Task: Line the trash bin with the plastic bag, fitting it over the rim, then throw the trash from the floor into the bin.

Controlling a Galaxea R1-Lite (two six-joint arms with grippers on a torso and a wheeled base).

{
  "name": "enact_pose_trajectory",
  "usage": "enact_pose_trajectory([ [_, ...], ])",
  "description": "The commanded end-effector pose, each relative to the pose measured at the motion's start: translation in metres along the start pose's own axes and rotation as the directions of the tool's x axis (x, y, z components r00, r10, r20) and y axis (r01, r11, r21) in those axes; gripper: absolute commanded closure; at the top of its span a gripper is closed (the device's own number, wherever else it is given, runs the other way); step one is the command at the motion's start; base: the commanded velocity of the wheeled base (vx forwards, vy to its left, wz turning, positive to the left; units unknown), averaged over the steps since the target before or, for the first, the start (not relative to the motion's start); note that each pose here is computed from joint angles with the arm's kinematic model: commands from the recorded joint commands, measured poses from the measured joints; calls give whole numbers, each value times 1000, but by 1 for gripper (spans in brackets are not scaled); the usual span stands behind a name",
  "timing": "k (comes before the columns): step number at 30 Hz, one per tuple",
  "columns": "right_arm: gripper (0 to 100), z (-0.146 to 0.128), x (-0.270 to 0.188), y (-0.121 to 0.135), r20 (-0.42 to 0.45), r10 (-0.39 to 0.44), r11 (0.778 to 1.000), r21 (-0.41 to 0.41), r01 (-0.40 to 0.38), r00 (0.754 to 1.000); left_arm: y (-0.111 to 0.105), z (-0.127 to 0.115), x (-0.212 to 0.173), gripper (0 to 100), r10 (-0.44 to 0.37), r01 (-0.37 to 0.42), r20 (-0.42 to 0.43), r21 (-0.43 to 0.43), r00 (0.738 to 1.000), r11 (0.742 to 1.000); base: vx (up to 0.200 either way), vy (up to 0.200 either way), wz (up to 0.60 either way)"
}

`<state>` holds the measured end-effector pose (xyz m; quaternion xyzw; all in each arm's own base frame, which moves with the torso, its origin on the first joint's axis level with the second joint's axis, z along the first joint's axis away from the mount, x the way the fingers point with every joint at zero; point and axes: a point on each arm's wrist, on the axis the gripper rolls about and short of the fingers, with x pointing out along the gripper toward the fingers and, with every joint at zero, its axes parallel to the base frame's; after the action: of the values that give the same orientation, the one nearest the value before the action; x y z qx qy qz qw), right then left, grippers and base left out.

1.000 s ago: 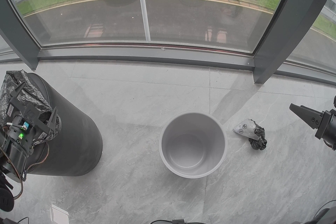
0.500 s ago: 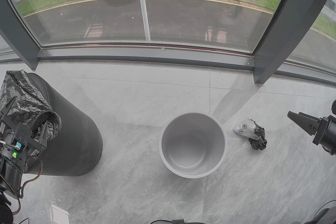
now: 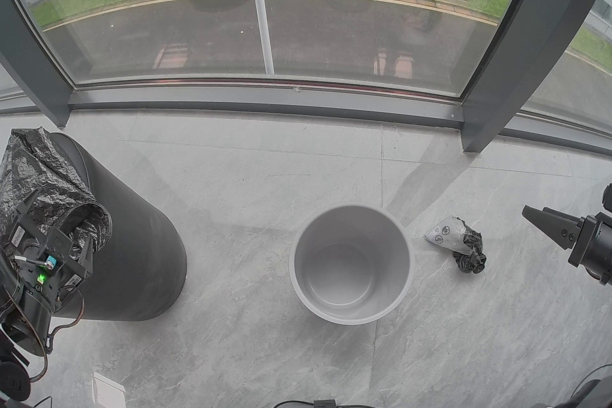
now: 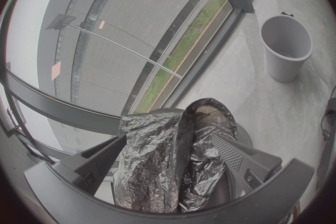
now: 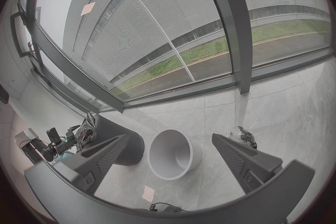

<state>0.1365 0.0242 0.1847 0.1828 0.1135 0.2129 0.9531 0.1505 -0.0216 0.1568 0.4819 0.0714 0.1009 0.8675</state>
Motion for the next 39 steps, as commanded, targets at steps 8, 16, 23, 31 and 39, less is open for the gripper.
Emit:
enact_pose_trajectory([
  [8, 0, -1, 2, -1, -8, -2, 1000, 1, 2, 1000, -14, 4, 36, 0, -61, 61, -50, 4, 997, 998, 0, 0, 0],
  [16, 0, -1, 3, -1, -12, -3, 1000, 1, 3, 1000, -8, 13, 43, 0, -29, 28, -30, -23, 999, 999, 0, 0, 0],
  [23, 0, -1, 3, -1, -11, -1, 1000, -1, 1, 1000, -6, 13, 43, 0, -16, 15, -35, -26, 999, 1000, 0, 0, 0],
  [31, 0, -1, 1, 0, -5, 3, 1000, -5, -3, 1000, -6, 12, 41, 100, -20, 18, -28, -57, 999, 998, 0, 0, 0],
  [39, 0, 1, 1, 0, 0, 5, 1000, -7, -5, 1000, 6, 34, 53, 100, 24, -5, 38, -450, 999, 893, 0, 0, 0],
])
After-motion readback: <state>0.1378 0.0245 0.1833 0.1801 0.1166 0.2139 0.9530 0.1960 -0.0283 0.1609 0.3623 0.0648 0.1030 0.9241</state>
